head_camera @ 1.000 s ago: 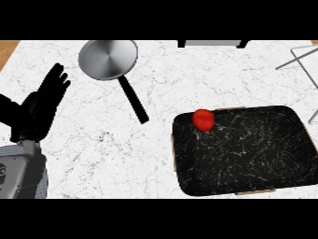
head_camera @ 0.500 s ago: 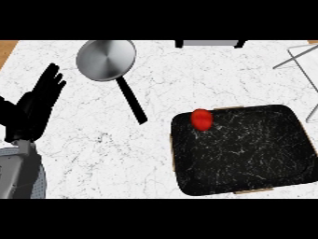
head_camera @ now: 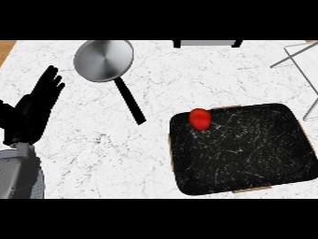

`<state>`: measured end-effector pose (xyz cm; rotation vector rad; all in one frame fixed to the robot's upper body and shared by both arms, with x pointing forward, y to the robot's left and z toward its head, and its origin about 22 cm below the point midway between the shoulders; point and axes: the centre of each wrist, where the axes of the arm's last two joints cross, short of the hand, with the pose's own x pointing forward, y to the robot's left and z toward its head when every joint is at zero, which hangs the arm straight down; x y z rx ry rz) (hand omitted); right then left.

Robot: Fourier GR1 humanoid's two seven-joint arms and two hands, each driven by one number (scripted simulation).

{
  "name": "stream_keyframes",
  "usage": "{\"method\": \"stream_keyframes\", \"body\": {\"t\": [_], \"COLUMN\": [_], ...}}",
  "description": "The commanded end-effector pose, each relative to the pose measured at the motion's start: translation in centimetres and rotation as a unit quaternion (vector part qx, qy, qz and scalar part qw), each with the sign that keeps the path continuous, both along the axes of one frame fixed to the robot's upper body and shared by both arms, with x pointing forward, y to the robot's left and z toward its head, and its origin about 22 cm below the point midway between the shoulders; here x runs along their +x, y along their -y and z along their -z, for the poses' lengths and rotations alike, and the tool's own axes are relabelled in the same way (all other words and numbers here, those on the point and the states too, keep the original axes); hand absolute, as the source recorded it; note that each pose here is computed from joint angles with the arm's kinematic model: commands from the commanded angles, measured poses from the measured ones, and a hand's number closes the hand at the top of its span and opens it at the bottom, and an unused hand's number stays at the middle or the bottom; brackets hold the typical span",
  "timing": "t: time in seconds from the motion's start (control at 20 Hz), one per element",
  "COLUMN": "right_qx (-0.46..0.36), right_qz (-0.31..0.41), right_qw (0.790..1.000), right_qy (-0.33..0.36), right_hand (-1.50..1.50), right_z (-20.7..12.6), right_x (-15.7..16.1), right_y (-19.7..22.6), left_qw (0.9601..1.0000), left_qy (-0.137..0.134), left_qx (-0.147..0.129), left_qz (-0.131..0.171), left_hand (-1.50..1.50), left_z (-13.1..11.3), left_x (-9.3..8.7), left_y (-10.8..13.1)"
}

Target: Pick the sweet potato from the tray and place it in the tiered shelf

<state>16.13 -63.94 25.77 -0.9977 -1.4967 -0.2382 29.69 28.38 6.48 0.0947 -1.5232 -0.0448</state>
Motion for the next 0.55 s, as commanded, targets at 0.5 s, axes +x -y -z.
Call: {"method": "stream_keyframes", "body": {"t": [0.5], "right_qx": [-0.074], "right_qz": [-0.112], "right_qw": [0.991], "right_qy": [0.004], "right_hand": [-1.50], "right_z": [0.3], "right_x": [-9.8], "right_y": [2.8], "left_qw": [1.0000], "left_qy": [0.000], "left_qx": [0.006], "left_qz": [0.001], "left_hand": [0.00], "left_z": [-0.6], "left_x": [-0.4], "left_y": [1.1]}}
